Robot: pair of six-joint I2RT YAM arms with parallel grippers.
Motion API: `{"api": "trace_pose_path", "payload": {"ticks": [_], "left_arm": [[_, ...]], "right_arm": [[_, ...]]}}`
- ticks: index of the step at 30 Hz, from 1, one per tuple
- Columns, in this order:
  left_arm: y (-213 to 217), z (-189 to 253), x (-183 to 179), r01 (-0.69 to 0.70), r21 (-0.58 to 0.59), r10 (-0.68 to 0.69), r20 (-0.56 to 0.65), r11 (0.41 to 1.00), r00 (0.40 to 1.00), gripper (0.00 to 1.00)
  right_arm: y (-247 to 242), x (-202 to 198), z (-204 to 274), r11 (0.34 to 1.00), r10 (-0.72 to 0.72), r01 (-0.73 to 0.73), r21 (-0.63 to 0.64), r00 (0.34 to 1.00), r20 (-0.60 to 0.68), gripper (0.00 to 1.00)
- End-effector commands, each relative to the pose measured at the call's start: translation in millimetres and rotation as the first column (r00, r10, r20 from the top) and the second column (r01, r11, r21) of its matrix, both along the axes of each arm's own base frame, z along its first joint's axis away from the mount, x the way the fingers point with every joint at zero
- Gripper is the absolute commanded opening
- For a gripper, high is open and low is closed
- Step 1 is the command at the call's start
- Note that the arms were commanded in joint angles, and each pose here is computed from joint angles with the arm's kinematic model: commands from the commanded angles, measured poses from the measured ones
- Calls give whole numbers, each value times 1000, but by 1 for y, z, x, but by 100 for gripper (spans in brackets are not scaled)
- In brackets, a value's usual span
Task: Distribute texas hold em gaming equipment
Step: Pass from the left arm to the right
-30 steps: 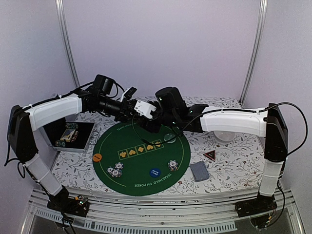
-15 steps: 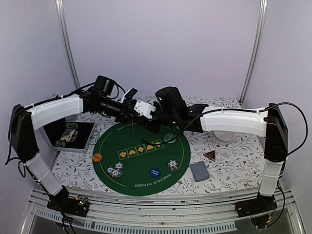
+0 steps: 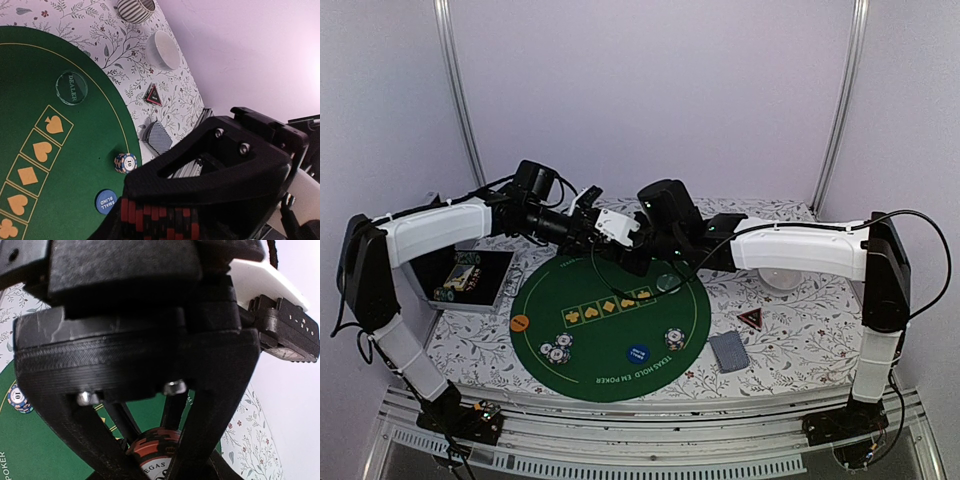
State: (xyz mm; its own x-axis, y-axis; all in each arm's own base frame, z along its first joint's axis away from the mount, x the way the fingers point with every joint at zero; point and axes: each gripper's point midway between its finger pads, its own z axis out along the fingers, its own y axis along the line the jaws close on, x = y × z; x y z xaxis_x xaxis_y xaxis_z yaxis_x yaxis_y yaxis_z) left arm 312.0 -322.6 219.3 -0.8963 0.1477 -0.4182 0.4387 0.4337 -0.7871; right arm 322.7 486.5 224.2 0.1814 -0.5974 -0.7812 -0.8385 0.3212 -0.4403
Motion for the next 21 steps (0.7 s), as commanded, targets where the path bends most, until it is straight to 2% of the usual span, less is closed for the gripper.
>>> {"api": "trace_pose_path", "payload": {"ticks": [1, 5, 18, 21], "left_arm": [[-3, 7, -3, 33, -54, -32, 18, 998, 999, 36], [-1, 4, 0, 23, -57, -22, 14, 998, 1000, 44], [17, -15, 12, -33, -27, 33, 0, 999, 999, 58], [32, -17, 22, -69, -6, 69, 10, 998, 998, 61]], "right_arm": [[2, 0, 19, 999, 7, -6, 43, 1000, -6, 3], [3, -2, 20, 999, 17, -17, 44, 1000, -13, 2], [4, -5, 15, 999, 26, -24, 40, 999, -37, 2], [4, -6, 12, 999, 28, -27, 36, 998, -50, 2]]}}
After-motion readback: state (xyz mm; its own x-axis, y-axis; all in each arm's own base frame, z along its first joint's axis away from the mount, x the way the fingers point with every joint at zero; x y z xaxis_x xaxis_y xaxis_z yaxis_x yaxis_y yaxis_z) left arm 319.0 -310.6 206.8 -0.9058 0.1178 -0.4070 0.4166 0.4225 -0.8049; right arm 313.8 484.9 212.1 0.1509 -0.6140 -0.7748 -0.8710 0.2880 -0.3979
